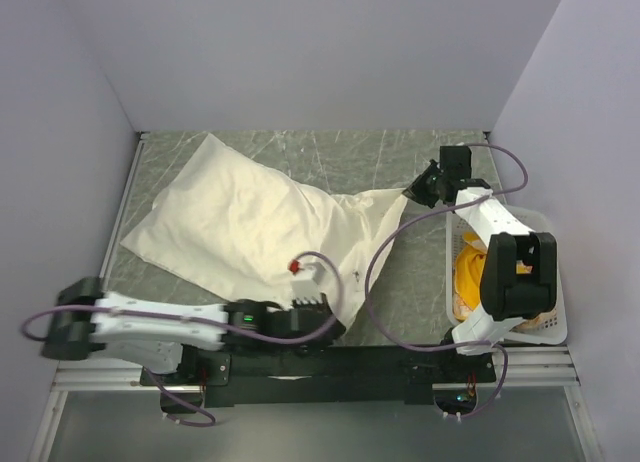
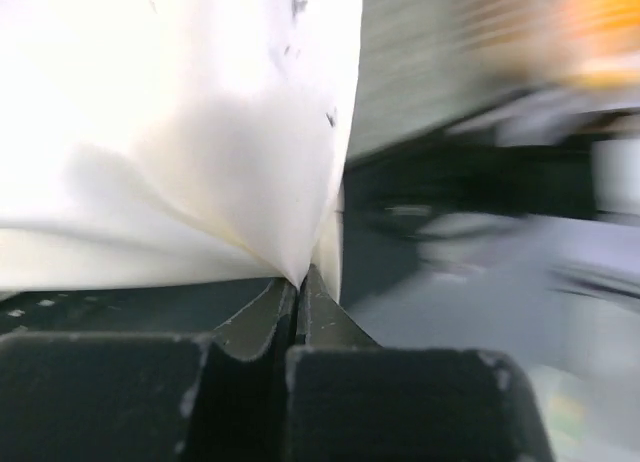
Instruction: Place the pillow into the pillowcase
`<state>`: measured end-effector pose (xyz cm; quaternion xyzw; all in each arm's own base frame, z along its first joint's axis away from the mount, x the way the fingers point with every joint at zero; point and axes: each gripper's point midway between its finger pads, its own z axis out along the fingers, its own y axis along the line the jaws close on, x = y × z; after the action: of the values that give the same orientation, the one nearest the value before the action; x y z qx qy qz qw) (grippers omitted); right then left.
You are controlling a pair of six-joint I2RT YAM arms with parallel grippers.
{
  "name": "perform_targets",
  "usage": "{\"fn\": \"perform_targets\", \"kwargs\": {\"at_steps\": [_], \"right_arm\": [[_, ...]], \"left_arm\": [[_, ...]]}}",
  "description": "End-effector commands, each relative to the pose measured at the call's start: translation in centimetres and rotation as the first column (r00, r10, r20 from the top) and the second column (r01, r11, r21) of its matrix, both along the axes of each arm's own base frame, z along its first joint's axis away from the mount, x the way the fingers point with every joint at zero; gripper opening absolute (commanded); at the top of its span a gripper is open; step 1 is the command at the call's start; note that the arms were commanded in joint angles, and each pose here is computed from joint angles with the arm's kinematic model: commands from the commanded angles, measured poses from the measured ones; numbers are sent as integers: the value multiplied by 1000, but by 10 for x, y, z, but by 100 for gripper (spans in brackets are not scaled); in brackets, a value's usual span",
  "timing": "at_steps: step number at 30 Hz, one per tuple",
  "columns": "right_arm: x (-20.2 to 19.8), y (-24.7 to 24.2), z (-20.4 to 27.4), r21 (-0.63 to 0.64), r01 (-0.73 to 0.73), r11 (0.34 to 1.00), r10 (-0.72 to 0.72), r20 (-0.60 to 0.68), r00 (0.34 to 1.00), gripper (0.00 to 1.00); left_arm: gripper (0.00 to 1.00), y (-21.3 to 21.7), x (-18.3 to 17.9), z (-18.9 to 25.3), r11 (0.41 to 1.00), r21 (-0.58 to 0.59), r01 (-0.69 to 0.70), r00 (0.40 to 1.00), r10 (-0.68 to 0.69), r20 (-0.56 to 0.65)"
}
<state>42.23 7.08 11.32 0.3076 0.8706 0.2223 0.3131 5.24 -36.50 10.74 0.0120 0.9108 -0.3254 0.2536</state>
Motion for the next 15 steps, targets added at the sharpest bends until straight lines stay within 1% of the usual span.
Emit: {"fn": "perform_targets", "kwargs": {"at_steps": [1,2,3,4,5,6,7,9,10,11,12,13,14,15], "right_arm": [[16,-31,56,-48,80,996,-74,129,989,0],[17,-35,58,-47,90,995,-83,132,988,0],[18,-40,61,-48,101,994,-94,135,986,0],[16,-52,60,-46,126,991,-120,121,985,0],[16,-56,60,-38,135,990,-130,118,985,0],[15,-58,63,-28,136,990,-132,121,984,0],[14,-59,66,-5,133,991,-132,126,983,0],[11,-54,82,13,114,993,-115,167,979,0],[12,-47,94,42,94,995,-100,200,975,0],[13,-40,104,56,74,996,-85,224,971,0],[15,-33,125,76,49,996,-68,269,961,0],[18,-22,142,114,9,993,-45,313,949,0],[15,4,160,158,-91,983,29,355,935,0],[20,19,199,165,-159,974,66,461,885,0]], "left_arm": [[1,38,18,96,969,-246,-27,990,59,124],[1,47,19,106,958,-284,-29,989,69,131],[1,60,18,130,929,-370,-14,988,69,136],[1,69,17,125,926,-377,-5,988,63,143],[1,75,16,131,915,-404,8,988,57,147],[1,85,14,143,889,-458,19,988,55,148],[1,89,12,137,887,-460,32,987,44,154],[1,107,19,143,885,-465,-7,984,89,154],[1,115,23,165,865,-502,-23,979,120,162],[1,126,34,182,850,-524,-57,964,183,191],[1,140,41,190,853,-515,-88,951,225,211],[1,156,50,227,818,-561,-125,933,290,214],[1,174,67,242,805,-558,-199,884,393,253],[1,179,75,255,809,-545,-221,853,432,294]]}}
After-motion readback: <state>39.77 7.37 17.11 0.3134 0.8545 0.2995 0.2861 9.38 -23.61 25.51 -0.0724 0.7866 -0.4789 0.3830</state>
